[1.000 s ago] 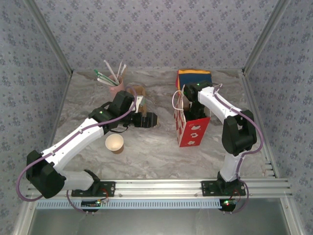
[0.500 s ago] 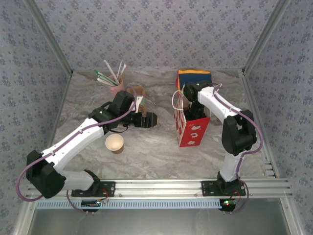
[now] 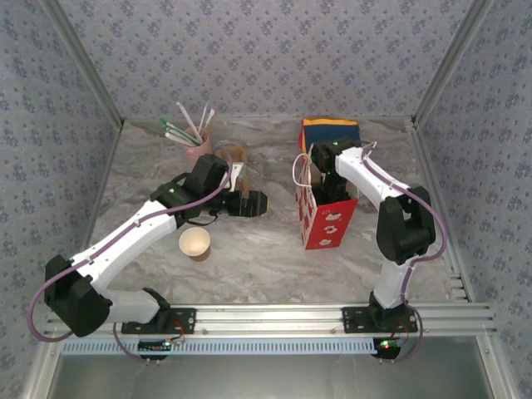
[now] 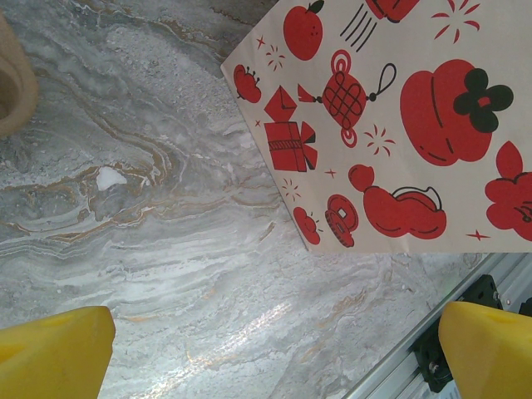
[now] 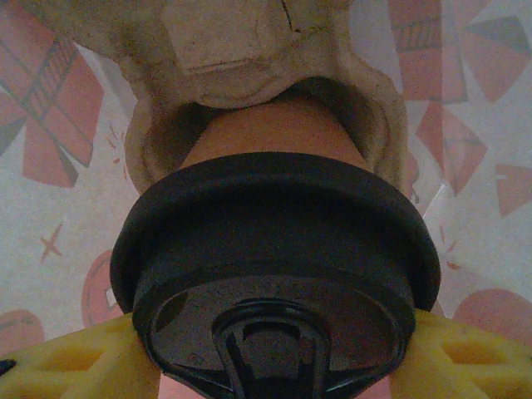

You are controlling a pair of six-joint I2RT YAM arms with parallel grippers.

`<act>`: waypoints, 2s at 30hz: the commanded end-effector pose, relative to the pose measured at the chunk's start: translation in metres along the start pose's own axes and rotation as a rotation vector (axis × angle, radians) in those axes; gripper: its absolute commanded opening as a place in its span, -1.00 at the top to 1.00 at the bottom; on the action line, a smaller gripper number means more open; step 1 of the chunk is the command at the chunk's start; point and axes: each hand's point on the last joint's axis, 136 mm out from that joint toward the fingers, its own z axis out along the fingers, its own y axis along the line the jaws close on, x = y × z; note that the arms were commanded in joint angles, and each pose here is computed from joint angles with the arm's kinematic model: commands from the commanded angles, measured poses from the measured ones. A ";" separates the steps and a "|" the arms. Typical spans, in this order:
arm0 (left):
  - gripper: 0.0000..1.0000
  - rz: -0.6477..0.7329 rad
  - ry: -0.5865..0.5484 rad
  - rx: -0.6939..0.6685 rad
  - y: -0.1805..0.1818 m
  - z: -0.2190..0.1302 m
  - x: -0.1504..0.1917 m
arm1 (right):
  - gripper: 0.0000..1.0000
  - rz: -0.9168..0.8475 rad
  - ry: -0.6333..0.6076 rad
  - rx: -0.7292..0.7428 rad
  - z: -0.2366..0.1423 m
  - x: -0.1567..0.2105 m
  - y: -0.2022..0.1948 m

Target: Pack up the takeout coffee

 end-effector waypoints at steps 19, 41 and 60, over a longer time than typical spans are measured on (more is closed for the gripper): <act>-1.00 0.032 -0.015 0.015 -0.007 -0.003 -0.005 | -0.28 -0.018 -0.048 0.002 0.036 -0.028 0.015; -1.00 0.029 -0.010 0.013 -0.006 -0.001 -0.004 | -0.36 -0.015 -0.057 0.001 0.029 -0.027 0.014; -1.00 0.027 -0.010 0.015 -0.006 0.000 -0.004 | -0.44 -0.015 -0.062 0.003 0.027 -0.025 0.013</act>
